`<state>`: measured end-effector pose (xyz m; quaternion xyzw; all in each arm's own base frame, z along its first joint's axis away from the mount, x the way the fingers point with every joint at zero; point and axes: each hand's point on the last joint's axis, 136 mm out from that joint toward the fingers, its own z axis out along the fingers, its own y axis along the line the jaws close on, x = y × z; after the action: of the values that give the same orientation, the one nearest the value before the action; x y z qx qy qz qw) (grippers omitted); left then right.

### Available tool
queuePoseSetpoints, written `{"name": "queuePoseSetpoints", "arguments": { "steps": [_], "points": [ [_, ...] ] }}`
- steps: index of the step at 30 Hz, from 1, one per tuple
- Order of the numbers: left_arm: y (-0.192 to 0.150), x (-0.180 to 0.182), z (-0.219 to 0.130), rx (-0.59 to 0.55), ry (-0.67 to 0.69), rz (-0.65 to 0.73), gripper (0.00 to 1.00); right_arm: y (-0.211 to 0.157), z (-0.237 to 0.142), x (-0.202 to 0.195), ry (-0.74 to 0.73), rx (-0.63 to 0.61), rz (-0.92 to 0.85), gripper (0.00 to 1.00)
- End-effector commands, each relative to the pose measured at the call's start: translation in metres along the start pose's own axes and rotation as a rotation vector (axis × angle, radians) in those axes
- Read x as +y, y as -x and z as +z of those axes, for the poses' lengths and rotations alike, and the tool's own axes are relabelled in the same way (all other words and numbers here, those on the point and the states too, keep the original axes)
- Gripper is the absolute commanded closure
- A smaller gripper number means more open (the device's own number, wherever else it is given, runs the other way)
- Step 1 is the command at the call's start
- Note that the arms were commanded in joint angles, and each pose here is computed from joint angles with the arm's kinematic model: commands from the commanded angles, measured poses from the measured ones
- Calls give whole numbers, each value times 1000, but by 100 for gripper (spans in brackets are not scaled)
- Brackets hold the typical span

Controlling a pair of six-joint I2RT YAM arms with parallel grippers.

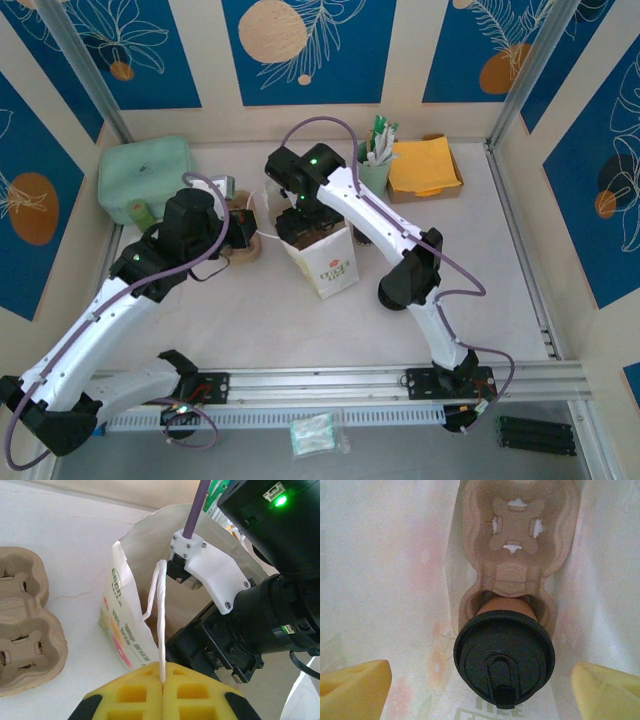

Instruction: Pack the takeout coffee

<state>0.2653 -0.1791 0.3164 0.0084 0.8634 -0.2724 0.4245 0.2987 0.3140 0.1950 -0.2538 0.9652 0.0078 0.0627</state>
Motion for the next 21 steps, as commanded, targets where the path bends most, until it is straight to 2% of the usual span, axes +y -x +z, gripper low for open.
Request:
{"name": "queuePoseSetpoints", "arguments": {
  "steps": [1, 14, 21],
  "points": [
    [2, 4, 1, -7, 17, -5, 100, -8, -12, -1, -10, 4, 4, 7],
    [8, 0, -2, -19, 7, -3, 100, -11, 12, 6, 5, 42, -2, 8],
    [9, -1, -3, -22, 5, 0, 100, -11, 10, 6, 3, 37, 0, 8]
  ]
}}
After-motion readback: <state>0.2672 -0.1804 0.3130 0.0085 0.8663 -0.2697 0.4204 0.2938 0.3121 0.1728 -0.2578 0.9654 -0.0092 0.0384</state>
